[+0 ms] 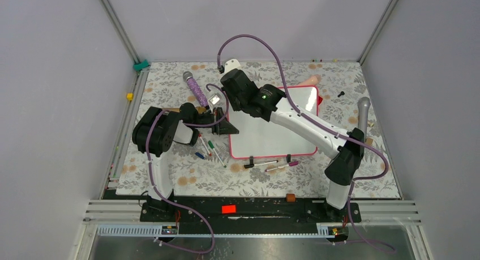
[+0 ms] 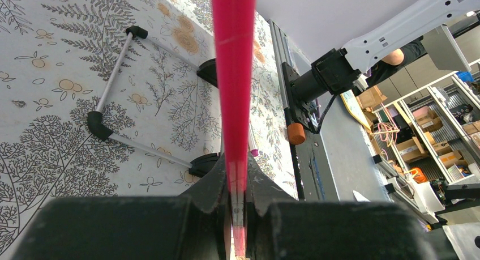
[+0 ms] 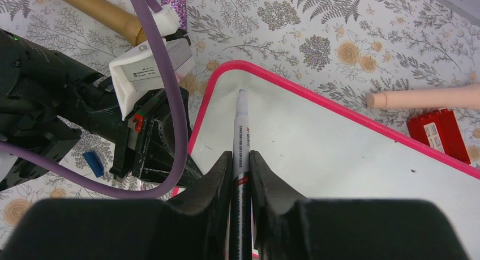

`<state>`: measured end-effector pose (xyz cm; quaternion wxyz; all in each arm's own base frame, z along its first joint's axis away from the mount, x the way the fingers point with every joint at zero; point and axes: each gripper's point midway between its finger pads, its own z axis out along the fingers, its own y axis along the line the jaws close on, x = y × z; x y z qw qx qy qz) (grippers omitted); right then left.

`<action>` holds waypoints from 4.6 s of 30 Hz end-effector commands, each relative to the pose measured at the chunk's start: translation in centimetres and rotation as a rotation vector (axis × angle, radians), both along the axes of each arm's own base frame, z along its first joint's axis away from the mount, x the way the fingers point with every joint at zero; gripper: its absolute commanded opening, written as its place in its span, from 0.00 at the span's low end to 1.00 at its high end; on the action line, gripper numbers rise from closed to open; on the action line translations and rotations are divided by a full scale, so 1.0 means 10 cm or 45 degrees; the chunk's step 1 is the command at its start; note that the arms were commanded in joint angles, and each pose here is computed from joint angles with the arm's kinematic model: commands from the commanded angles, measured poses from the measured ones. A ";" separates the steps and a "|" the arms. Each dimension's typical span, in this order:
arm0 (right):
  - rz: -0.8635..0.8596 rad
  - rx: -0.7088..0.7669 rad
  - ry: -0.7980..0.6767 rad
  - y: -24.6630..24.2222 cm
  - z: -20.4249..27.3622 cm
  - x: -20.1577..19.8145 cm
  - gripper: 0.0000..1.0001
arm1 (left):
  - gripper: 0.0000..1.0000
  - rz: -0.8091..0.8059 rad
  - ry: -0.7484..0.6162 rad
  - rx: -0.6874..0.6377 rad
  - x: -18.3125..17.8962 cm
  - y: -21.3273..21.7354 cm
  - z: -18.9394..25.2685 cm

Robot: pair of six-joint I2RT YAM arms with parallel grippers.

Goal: Write a sentence on the whiteboard

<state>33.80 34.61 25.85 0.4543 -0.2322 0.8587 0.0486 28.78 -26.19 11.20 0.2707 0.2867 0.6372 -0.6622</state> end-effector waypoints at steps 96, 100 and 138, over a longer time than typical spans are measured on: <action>-0.080 -0.097 -0.080 -0.09 0.16 0.11 0.00 | 0.00 -0.144 -0.115 -0.011 -0.20 0.02 0.11; -0.083 -0.109 -0.066 -0.10 0.09 0.12 0.00 | 0.00 -0.142 -0.113 -0.011 -0.20 0.02 0.10; 0.032 -0.117 0.079 0.04 -0.21 -0.03 0.00 | 0.00 -0.139 -0.120 -0.013 -0.19 0.02 0.12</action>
